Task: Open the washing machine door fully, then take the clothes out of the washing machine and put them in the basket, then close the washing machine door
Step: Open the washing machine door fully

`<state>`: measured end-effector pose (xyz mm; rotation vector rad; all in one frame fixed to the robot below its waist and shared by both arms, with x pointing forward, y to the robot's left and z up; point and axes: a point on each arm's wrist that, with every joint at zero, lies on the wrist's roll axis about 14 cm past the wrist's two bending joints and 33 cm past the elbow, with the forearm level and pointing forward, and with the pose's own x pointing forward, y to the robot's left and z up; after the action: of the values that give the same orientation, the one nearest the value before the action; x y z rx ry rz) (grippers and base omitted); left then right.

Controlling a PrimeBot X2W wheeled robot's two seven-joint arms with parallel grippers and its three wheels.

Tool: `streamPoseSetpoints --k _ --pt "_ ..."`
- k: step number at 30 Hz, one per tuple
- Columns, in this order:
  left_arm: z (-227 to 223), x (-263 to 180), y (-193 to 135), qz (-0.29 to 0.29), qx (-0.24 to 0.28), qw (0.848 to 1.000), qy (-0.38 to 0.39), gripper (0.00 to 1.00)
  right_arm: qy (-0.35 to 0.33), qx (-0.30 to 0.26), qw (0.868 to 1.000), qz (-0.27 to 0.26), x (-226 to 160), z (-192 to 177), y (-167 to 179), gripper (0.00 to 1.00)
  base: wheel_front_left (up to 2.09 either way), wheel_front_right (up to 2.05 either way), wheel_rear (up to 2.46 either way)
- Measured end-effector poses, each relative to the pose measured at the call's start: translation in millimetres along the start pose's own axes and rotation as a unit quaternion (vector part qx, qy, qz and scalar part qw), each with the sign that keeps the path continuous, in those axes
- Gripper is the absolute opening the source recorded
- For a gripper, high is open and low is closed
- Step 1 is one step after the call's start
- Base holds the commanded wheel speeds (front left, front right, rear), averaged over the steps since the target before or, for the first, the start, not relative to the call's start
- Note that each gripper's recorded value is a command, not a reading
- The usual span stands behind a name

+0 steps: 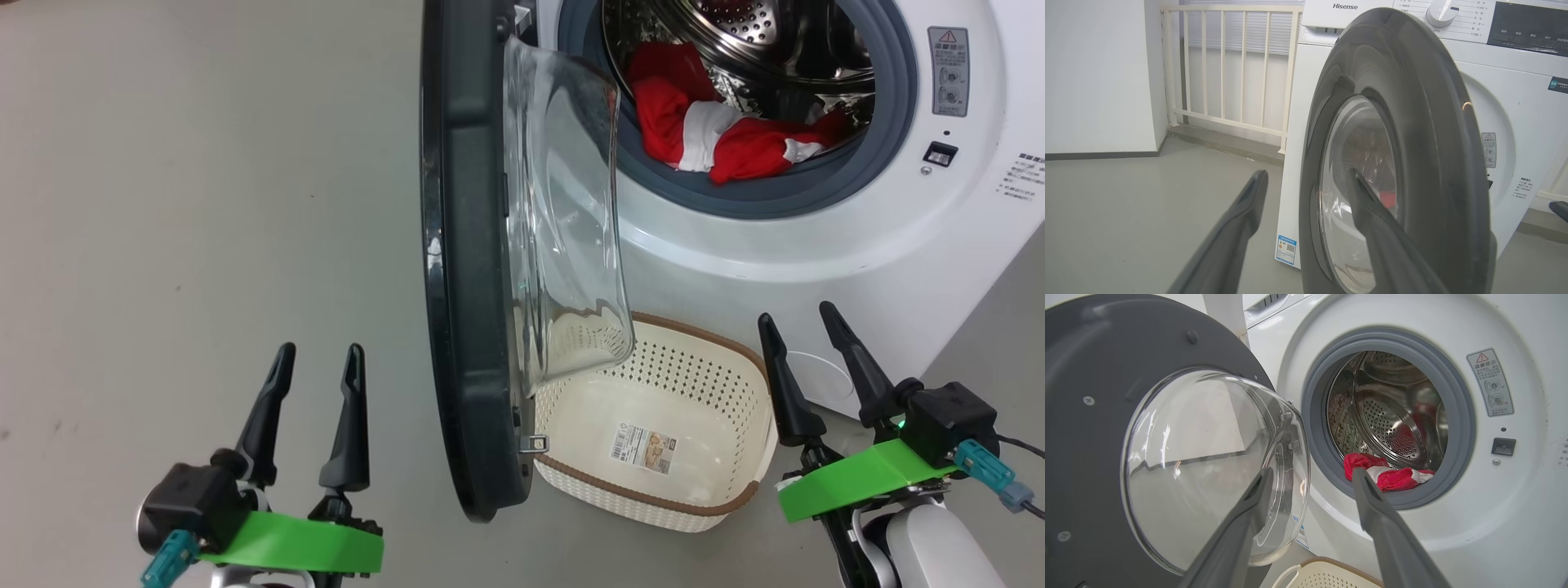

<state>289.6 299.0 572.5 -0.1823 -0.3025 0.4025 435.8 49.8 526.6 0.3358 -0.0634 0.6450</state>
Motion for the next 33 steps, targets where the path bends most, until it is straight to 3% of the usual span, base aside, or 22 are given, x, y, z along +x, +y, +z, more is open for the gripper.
streamPoseSetpoints --k 1,2,3,9,13,18,23,29,33 --pt "-1.6 -0.4 -0.1 -0.001 0.000 1.000 0.002 0.48 0.000 0.000 1.000 0.000 -0.3 -0.2 0.2 1.00 0.00 0.00 0.00" --pt "-2.9 -0.8 -0.2 -0.001 0.001 1.000 0.005 0.16 0.001 0.000 1.000 0.000 -0.8 -0.7 0.2 1.00 0.00 0.00 0.00" --pt "-4.1 -1.2 -0.1 -0.001 0.000 1.000 0.007 0.00 0.003 0.001 1.000 -0.001 -1.5 -1.5 0.2 1.00 0.00 0.00 0.00" --pt "-3.6 -0.4 -6.1 -0.014 -0.010 1.000 0.006 0.00 0.013 0.003 1.000 -0.004 -6.8 -7.3 -1.2 1.00 0.00 0.00 0.00" --pt "38.5 17.0 -19.0 -0.038 -0.012 0.997 -0.060 0.00 0.013 0.002 1.000 -0.005 -7.3 -7.2 -1.2 1.00 0.00 0.00 0.00" --pt "107.2 30.9 -43.8 -0.082 -0.026 0.983 -0.165 0.00 0.013 0.002 1.000 -0.007 -8.6 -6.7 -1.9 1.00 0.00 0.00 0.00" --pt "142.2 25.9 -81.0 -0.147 -0.057 0.964 -0.215 0.00 0.011 0.001 1.000 -0.010 -11.0 -3.9 -2.6 1.00 0.00 0.00 0.00" --pt "114.1 8.6 -148.9 -0.257 -0.087 0.949 -0.163 0.00 0.016 0.001 1.000 -0.019 -17.4 -6.5 -7.2 1.00 0.00 0.00 0.00" --pt "71.2 2.1 -170.1 -0.287 -0.097 0.949 -0.091 0.00 0.017 0.002 1.000 -0.021 -18.1 -6.9 -8.5 1.00 0.00 0.00 0.00"
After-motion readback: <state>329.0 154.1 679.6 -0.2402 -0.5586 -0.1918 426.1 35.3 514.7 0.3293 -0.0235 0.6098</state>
